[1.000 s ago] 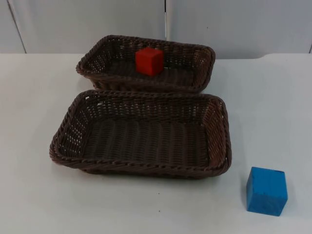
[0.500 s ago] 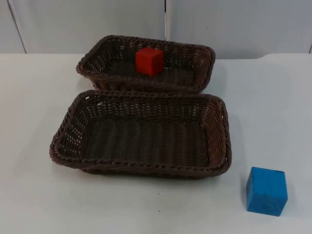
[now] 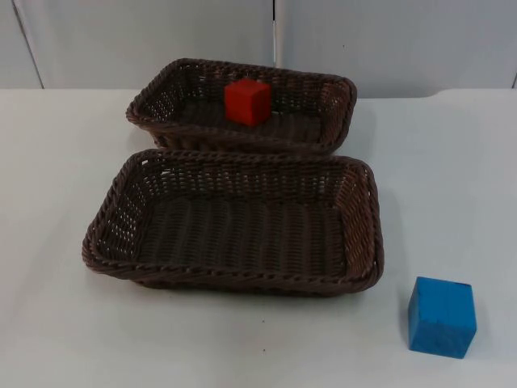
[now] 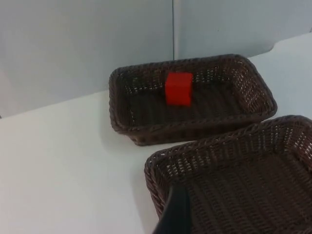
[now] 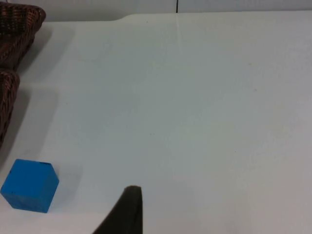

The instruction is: Pick up one cube with the left hand and place it into the upper basket. Pick up one cube with the right hand and place it into the lower basket.

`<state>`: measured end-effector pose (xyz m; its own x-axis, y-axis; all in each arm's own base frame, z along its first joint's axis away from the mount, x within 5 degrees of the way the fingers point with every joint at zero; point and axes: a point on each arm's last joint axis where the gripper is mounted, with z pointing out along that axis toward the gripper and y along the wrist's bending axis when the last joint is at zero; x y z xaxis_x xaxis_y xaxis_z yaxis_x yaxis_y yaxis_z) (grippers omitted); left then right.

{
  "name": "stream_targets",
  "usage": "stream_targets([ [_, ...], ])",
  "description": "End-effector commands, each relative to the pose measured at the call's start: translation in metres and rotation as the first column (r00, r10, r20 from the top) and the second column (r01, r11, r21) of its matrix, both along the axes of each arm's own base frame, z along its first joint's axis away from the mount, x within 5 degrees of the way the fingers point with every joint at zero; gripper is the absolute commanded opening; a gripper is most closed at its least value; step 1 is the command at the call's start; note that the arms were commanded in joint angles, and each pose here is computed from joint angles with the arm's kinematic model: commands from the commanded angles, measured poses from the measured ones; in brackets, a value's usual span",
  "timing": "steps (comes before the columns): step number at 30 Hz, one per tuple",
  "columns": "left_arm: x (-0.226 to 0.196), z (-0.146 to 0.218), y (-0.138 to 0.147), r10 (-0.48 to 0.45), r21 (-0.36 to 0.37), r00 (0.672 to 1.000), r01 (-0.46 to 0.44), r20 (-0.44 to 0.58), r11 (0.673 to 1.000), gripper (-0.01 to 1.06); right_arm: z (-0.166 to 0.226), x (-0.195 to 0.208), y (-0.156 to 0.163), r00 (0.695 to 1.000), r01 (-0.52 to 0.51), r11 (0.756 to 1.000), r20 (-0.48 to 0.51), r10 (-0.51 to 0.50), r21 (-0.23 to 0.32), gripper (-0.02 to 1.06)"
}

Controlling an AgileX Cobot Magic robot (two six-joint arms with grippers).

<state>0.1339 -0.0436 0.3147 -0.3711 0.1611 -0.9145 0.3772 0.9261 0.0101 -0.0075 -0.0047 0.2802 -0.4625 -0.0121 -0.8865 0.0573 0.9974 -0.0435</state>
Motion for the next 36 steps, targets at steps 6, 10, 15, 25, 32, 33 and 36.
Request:
stream_targets([
  [6, -0.008, 0.003, 0.0, 0.005, -0.061, 1.0, -0.003, 0.023, 0.998, 0.72, 0.0, 0.0, 0.0, 1.0, -0.001, 1.0, 0.003, 0.001, -0.003, 1.04],
  [10, -0.008, 0.003, 0.0, 0.003, -0.061, 1.0, -0.002, 0.021, 0.998, 0.72, 0.0, 0.0, 0.0, 1.0, -0.001, 1.0, 0.003, 0.001, -0.003, 1.04],
  [15, -0.009, 0.004, -0.001, 0.004, -0.095, 1.0, -0.003, 0.015, 0.995, 0.72, 0.0, 0.0, 0.0, 1.0, 0.0, 1.0, 0.003, 0.0, -0.001, 1.04],
  [25, -0.009, 0.004, -0.001, 0.003, -0.088, 1.0, -0.002, 0.013, 0.996, 0.72, 0.001, 0.0, -0.001, 1.0, 0.003, 1.0, 0.011, -0.003, -0.01, 1.04],
  [32, -0.009, 0.004, -0.001, 0.003, -0.078, 1.0, -0.002, 0.015, 0.997, 0.72, 0.002, -0.001, -0.001, 1.0, 0.002, 1.0, 0.013, -0.001, -0.008, 1.04],
  [33, -0.009, 0.003, -0.001, 0.002, -0.078, 1.0, -0.001, 0.013, 0.997, 0.72, 0.003, 0.002, -0.001, 1.0, 0.0, 1.0, 0.001, 0.0, -0.006, 1.04],
  [36, -0.009, 0.003, -0.001, 0.002, -0.077, 1.0, -0.001, 0.015, 0.997, 0.72, 0.011, 0.008, -0.001, 1.0, 0.0, 1.0, -0.03, 0.0, -0.003, 1.04],
])
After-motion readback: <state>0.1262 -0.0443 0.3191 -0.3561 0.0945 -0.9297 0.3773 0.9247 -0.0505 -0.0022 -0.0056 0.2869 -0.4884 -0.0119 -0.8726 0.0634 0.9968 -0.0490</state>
